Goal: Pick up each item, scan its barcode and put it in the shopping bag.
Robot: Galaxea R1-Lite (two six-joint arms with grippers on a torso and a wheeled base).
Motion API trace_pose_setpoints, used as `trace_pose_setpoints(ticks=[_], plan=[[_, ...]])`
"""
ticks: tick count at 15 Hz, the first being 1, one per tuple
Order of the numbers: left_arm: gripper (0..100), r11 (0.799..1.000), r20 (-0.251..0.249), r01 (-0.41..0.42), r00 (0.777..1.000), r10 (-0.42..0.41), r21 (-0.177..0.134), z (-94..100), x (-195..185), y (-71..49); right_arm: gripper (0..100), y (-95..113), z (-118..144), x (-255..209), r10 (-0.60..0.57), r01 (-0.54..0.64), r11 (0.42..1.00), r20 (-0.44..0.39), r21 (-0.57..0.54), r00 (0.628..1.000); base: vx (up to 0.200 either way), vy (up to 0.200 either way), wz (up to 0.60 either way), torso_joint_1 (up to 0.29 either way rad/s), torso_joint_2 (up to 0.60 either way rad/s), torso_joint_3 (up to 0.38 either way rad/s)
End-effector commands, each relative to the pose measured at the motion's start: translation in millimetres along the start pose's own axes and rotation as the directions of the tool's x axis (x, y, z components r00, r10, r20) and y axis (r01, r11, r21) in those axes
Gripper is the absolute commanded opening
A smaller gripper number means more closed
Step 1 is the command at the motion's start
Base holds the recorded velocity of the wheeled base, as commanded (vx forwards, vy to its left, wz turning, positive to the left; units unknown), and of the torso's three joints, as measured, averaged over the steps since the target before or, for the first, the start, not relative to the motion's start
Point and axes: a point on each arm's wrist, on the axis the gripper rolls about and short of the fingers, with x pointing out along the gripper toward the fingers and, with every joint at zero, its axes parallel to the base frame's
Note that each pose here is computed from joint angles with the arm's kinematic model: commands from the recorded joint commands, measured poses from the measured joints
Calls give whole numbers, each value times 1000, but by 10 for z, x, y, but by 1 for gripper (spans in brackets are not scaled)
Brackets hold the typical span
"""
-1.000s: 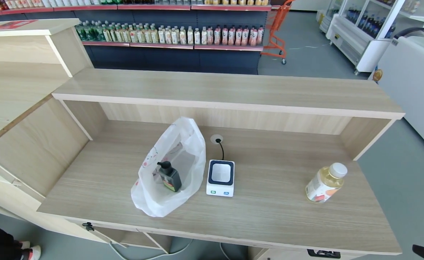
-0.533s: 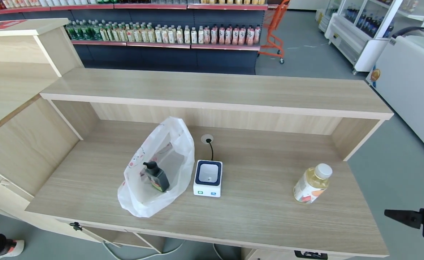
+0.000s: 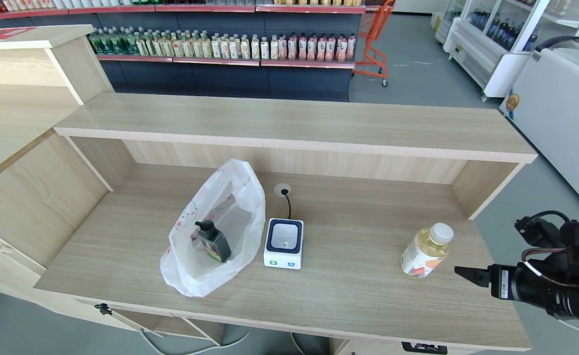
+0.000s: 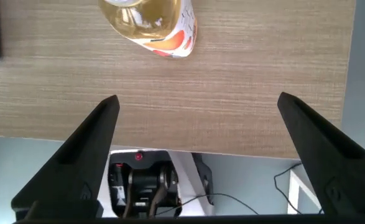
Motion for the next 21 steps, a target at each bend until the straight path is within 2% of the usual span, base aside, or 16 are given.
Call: trace_pose_setpoints(ticks=[1,3,8,13,17,21], plan=[[100,1000,1,0,1000,0,0,0,0,0,100,133,-168,365,56,-59,998,-80,-35,995,0,0,0,0,0,0],[100,1000,1,0,1000,0,0,0,0,0,100,237,-214,512,91,-95,993,-63,-71,994,0,0,0,0,0,0],[100,1000,1,0,1000,0,0,0,0,0,100,220,-260,705,63,-65,988,-20,-137,998,0,0,0,0,0,0],[100,1000,1,0,1000,0,0,0,0,0,100,254,-302,930,90,-74,981,81,-181,993,0,0,0,0,0,0],[100,1000,1,0,1000,0,0,0,0,0,100,365,-348,1067,132,-102,973,136,-207,982,0,0,0,0,0,0],[100,1000,1,0,1000,0,0,0,0,0,100,398,-292,1201,128,-82,973,214,-214,968,0,0,0,0,0,0]])
